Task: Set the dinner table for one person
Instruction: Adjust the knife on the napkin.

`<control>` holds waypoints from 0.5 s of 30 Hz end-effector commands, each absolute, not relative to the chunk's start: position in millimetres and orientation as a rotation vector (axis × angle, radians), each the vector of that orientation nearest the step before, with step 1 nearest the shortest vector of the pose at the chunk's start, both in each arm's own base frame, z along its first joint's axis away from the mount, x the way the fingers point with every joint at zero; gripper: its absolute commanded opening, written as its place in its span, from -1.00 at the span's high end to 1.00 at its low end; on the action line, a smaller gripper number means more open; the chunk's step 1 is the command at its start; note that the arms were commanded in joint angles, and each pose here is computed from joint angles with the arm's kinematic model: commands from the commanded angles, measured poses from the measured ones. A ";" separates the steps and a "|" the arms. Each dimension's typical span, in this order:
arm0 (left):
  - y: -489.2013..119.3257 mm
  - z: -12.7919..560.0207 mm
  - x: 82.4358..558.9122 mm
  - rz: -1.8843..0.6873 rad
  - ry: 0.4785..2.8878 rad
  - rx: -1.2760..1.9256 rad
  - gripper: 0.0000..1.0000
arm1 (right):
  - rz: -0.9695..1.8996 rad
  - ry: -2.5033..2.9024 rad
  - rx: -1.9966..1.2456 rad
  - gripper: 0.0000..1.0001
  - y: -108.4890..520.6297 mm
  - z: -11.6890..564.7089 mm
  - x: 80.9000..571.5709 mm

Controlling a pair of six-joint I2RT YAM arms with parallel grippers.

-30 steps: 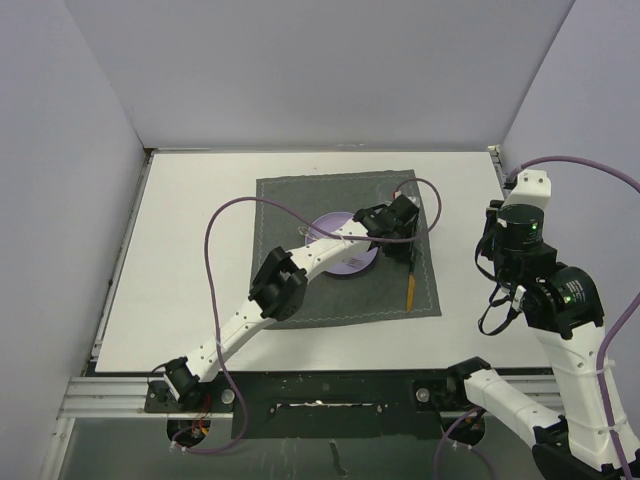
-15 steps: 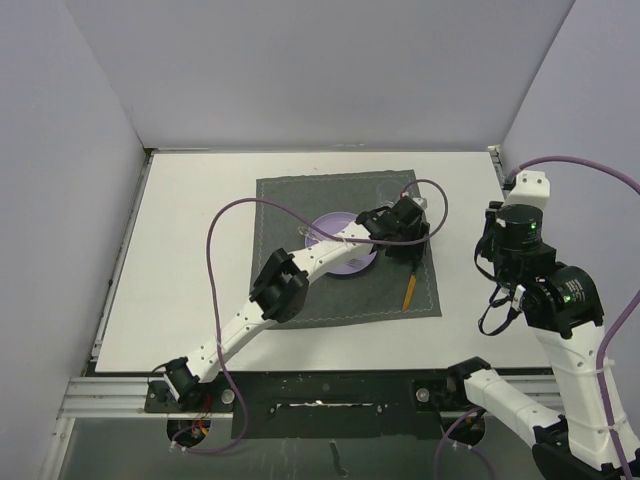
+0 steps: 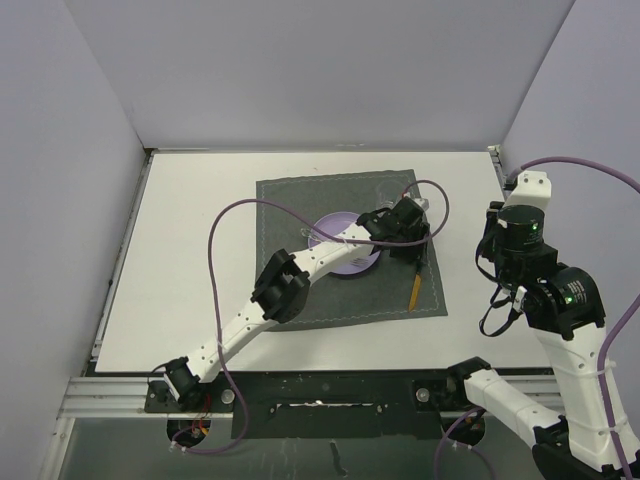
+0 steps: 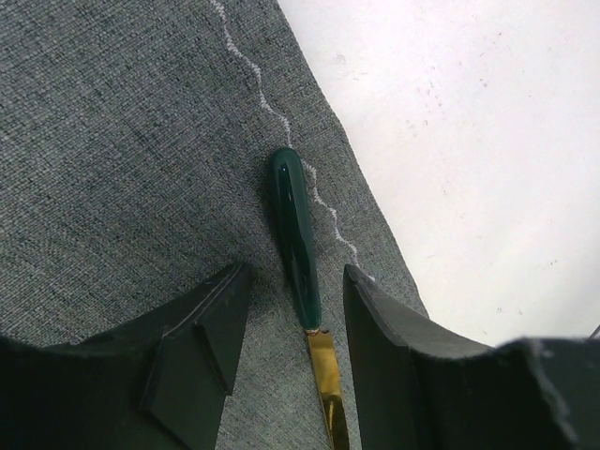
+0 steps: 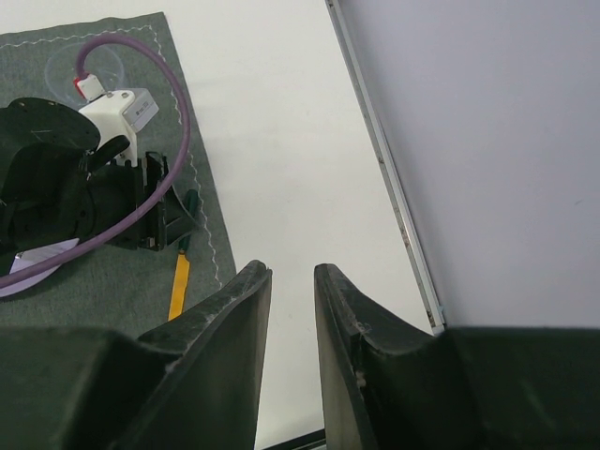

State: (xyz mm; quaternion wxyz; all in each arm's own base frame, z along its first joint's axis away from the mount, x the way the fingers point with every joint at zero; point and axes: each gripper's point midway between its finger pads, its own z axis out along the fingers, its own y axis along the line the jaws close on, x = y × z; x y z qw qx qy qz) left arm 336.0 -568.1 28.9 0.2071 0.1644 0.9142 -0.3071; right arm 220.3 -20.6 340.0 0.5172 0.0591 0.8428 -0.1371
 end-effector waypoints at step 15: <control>-500.3 -27.3 293.0 -0.492 2.728 0.520 0.02 | -0.324 1.974 0.170 0.45 -24.5 357.2 215.5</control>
